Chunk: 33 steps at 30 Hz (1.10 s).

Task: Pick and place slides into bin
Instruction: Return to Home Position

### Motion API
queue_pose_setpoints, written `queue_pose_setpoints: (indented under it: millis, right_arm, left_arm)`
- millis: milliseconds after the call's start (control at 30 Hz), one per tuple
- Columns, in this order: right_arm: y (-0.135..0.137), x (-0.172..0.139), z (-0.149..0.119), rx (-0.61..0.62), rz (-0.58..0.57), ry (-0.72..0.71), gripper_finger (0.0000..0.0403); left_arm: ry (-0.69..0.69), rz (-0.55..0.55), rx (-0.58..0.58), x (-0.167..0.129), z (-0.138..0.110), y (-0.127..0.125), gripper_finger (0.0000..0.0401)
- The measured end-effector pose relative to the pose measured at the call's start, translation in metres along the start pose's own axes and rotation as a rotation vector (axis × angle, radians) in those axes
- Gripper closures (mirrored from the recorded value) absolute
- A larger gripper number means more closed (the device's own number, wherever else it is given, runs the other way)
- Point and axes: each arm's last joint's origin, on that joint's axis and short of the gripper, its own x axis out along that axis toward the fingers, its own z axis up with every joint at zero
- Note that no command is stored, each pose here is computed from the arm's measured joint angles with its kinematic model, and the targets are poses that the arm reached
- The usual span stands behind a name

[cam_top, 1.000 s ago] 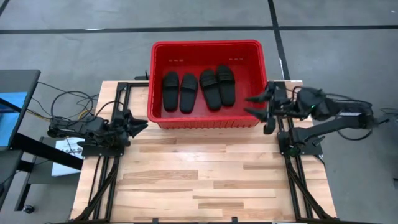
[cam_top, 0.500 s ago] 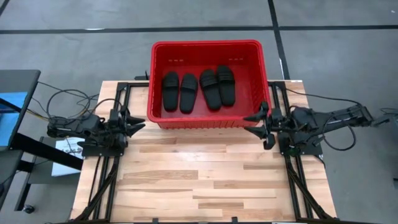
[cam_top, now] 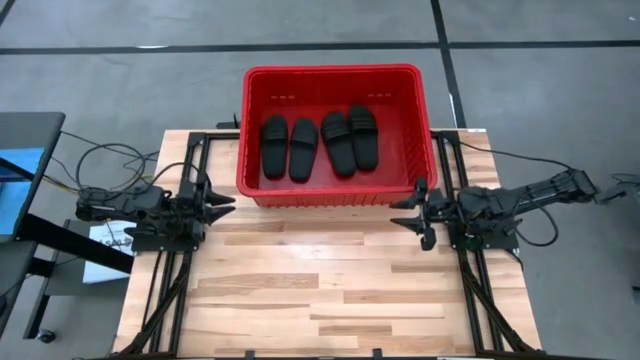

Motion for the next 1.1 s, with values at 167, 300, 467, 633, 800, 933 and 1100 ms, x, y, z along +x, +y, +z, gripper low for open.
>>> queue_pose_setpoints:
  millis: [167,300,467,633,800,933,1100]
  right_arm:
    - [-0.002,0.001,-0.009,-0.018,-0.006,0.02,0.0228]
    - [-0.002,0.002,-0.013,-0.038,-0.01,0.026,0.0228]
    - [-0.003,0.003,-0.019,-0.049,-0.006,-0.019,0.0228]
    - [0.0,0.002,-0.021,-0.049,0.01,-0.022,0.0228]
    - [0.007,0.001,-0.021,-0.087,0.07,-0.037,0.0228]
    - [0.014,-0.001,-0.012,-0.159,0.125,-0.129,0.0228]
    - [0.022,-0.005,-0.005,-0.186,0.17,-0.118,0.0228]
  left_arm:
    - [0.038,-0.047,0.004,0.0,-0.003,-0.001,0.0298]
    - [0.051,-0.095,-0.002,0.0,-0.004,-0.003,0.0298]
    - [0.088,-0.13,-0.011,-0.001,-0.007,-0.005,0.0298]
    - [0.101,-0.164,-0.041,-0.002,-0.008,-0.008,0.0298]
    - [0.063,-0.144,-0.056,-0.003,-0.006,-0.011,0.0298]
    - [-0.038,-0.216,-0.029,-0.004,0.005,-0.016,0.0298]
    - [-0.053,-0.285,-0.003,-0.005,0.007,-0.021,0.0298]
